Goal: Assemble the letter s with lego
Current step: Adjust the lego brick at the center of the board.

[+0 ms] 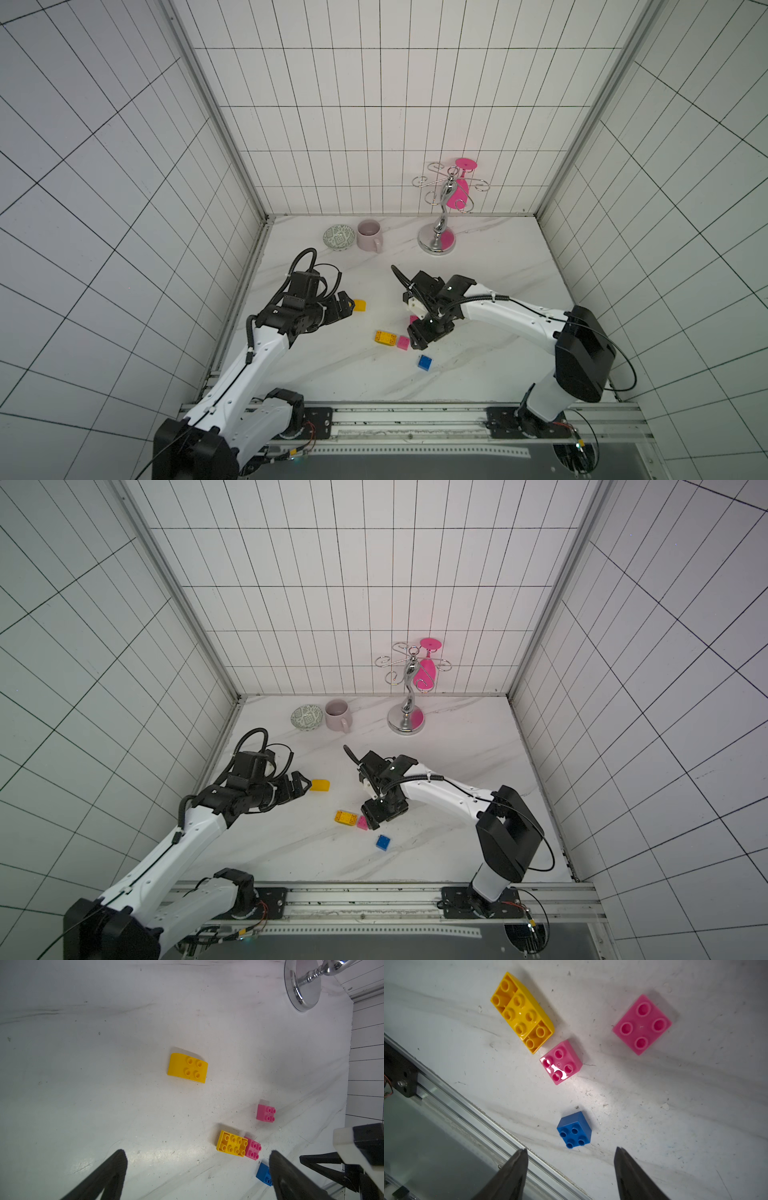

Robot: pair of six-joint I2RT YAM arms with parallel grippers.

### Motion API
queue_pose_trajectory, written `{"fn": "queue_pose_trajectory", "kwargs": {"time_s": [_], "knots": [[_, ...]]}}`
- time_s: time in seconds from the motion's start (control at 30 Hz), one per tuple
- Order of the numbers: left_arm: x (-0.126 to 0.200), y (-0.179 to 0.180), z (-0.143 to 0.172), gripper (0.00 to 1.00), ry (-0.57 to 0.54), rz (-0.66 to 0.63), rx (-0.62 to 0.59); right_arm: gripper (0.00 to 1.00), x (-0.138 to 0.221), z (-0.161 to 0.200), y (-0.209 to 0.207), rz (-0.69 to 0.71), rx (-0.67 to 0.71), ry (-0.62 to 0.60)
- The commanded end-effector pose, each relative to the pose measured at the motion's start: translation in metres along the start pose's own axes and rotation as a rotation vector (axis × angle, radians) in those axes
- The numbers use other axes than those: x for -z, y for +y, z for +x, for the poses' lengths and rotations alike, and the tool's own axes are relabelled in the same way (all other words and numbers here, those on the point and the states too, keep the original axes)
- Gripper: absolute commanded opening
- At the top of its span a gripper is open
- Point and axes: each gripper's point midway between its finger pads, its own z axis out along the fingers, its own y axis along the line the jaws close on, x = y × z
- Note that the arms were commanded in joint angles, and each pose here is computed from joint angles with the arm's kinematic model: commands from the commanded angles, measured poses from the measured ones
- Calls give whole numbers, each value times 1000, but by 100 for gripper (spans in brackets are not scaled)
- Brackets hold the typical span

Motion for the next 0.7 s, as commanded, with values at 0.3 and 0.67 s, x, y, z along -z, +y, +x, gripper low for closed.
{"fn": "queue_pose_trajectory", "kwargs": {"time_s": [0.3,0.67], "knots": [[17,-14,-6,98,-102,92,-96,63,-34,40,-7,180,150,145],[21,-10,-9,98,-136,75,-83,61,-48,43,-13,207,167,144]]}}
